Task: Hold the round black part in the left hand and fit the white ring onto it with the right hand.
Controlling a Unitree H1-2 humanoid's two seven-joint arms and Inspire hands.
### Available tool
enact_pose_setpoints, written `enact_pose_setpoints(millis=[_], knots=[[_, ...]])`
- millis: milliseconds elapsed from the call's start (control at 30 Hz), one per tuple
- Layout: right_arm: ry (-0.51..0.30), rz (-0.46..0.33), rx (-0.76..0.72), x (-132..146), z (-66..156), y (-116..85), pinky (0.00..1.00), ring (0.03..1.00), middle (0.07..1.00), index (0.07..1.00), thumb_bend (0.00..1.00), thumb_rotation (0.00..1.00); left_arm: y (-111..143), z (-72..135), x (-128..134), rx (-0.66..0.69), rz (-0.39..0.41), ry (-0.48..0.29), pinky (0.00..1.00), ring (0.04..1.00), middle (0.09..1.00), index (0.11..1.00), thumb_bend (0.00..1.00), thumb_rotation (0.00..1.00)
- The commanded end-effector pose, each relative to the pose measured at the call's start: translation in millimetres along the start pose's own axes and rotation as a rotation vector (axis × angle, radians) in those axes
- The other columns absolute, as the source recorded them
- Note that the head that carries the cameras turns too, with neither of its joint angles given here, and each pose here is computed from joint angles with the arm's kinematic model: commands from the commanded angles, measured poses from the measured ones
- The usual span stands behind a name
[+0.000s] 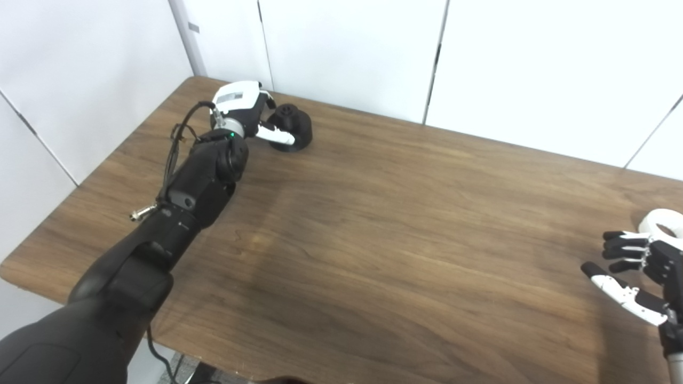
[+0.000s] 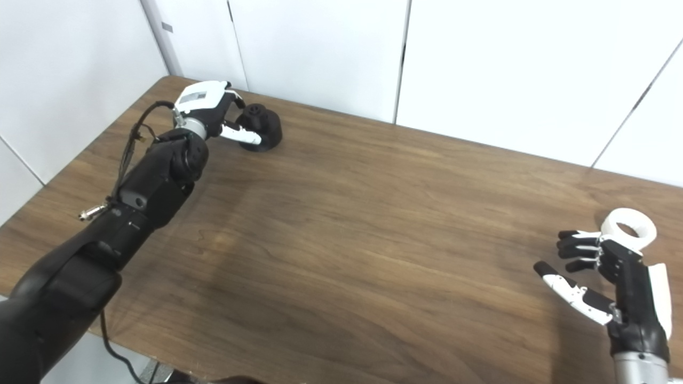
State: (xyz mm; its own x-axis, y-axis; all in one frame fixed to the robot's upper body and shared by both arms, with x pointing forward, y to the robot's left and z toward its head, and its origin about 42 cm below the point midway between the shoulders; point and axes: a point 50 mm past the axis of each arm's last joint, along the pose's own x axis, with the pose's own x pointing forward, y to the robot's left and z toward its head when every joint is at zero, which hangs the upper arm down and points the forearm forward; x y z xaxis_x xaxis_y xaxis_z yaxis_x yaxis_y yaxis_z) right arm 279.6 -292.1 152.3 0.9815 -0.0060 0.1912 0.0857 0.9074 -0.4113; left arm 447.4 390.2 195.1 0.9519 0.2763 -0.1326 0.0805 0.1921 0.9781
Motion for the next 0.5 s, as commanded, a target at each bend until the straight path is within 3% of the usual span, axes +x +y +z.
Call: enact_pose_setpoints(millis=[0, 467], knots=[[-0.071, -0.016, -0.01, 6, 12, -9, 0.45, 0.553, 0.644, 0.497, 0.51, 0.13, 36, 5, 10, 0.004, 0.091, -0.025, 1.0, 1.0, 1.0, 0.767, 1.0, 0.52], [-0.057, -0.017, -0.006, 3, 15, -12, 0.46, 0.557, 0.648, 0.497, 0.51, 0.13, 11, 5, 14, 0.027, 0.042, -0.018, 1.0, 1.0, 1.0, 0.785, 1.0, 0.5]])
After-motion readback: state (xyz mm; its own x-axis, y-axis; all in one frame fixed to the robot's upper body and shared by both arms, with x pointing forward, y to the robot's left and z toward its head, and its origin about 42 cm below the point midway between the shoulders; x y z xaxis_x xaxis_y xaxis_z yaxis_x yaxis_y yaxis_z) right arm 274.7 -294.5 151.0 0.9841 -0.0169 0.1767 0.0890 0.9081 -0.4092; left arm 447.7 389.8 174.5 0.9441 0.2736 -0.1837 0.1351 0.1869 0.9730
